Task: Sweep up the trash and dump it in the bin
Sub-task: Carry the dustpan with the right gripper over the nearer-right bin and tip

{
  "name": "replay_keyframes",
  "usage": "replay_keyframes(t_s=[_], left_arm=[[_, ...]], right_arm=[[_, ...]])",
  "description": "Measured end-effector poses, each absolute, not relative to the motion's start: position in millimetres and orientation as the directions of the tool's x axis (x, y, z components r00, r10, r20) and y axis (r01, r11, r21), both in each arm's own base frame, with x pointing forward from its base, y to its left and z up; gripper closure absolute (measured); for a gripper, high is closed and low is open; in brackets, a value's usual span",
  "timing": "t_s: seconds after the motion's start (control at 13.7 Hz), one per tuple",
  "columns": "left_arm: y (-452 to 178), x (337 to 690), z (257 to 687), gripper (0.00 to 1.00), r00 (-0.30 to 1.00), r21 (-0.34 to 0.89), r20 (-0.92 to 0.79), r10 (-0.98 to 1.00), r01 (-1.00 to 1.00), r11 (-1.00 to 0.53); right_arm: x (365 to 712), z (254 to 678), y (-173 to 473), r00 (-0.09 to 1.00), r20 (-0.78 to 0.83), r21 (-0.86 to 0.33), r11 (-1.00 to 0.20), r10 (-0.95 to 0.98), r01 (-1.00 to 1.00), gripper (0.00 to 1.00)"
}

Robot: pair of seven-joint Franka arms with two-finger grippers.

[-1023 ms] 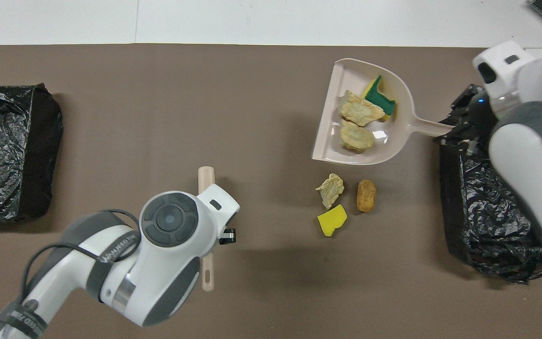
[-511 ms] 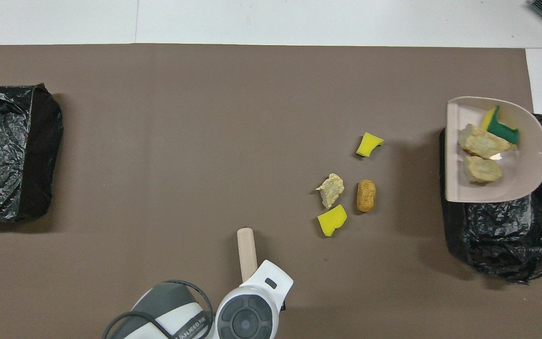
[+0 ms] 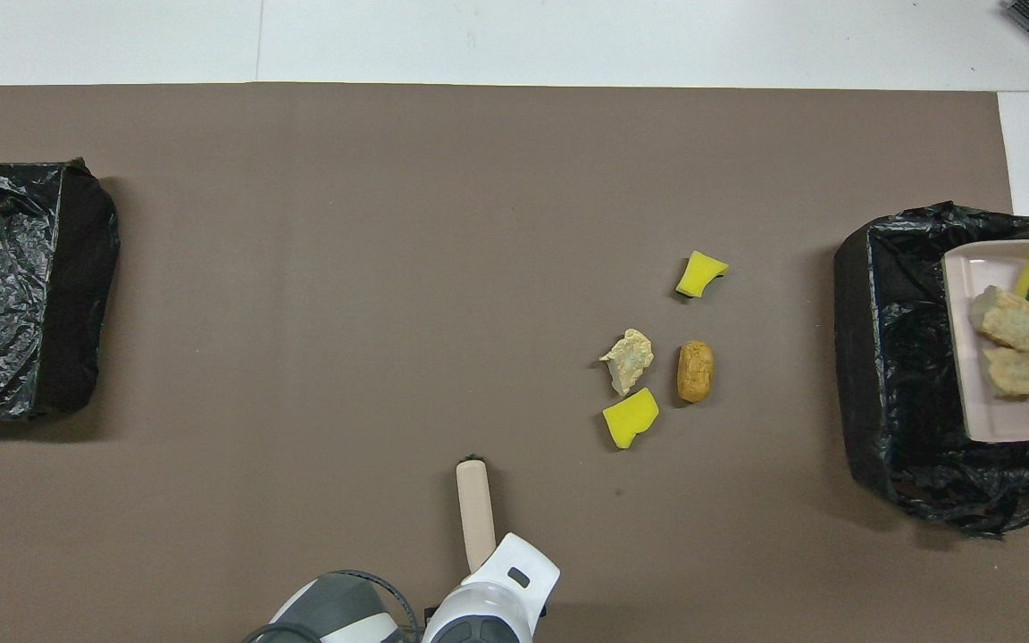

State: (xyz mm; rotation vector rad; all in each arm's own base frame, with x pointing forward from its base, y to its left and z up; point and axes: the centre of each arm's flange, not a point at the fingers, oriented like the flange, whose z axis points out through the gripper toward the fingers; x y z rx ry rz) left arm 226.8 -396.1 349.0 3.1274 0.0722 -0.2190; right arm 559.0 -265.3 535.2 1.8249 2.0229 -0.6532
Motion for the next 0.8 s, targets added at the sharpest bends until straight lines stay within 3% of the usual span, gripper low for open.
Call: replay_keyframes(t_s=[0.07, 0.15, 0.51, 0.58, 0.8], left_arm=[[-395, 228, 349, 0.74, 0.990, 0.003, -0.141, 0.028, 0.029, -1.000], [-394, 229, 348, 0.67, 0.989, 0.001, -0.144, 0.023, 0.023, -1.000], [-375, 258, 352, 0.08, 0.985, -0.019, -0.167, 0.046, 0.043, -0.999], [-369, 274, 361, 0.00, 0.986, -0.021, -0.160, 0.035, 0.032, -0.999], [-337, 341, 402, 0.00, 0.996, -0.014, -0.089, -0.009, -0.011, -1.000]], right_arm=[[561, 529, -245, -0.129, -0.570, -0.119, 0.074, 0.811, 0.990, 0.68], [561, 525, -225, -0.138, -0.588, -0.122, 0.081, 0.797, 0.989, 0.68], [555, 535, -188, -0.144, -0.621, -0.130, 0.080, 0.771, 0.988, 0.68], [553, 545, -190, -0.131, -0.630, -0.125, 0.067, 0.766, 0.990, 0.68], [547, 604, -179, -0.073, -0.654, -0.098, 0.012, 0.753, 0.995, 0.68]])
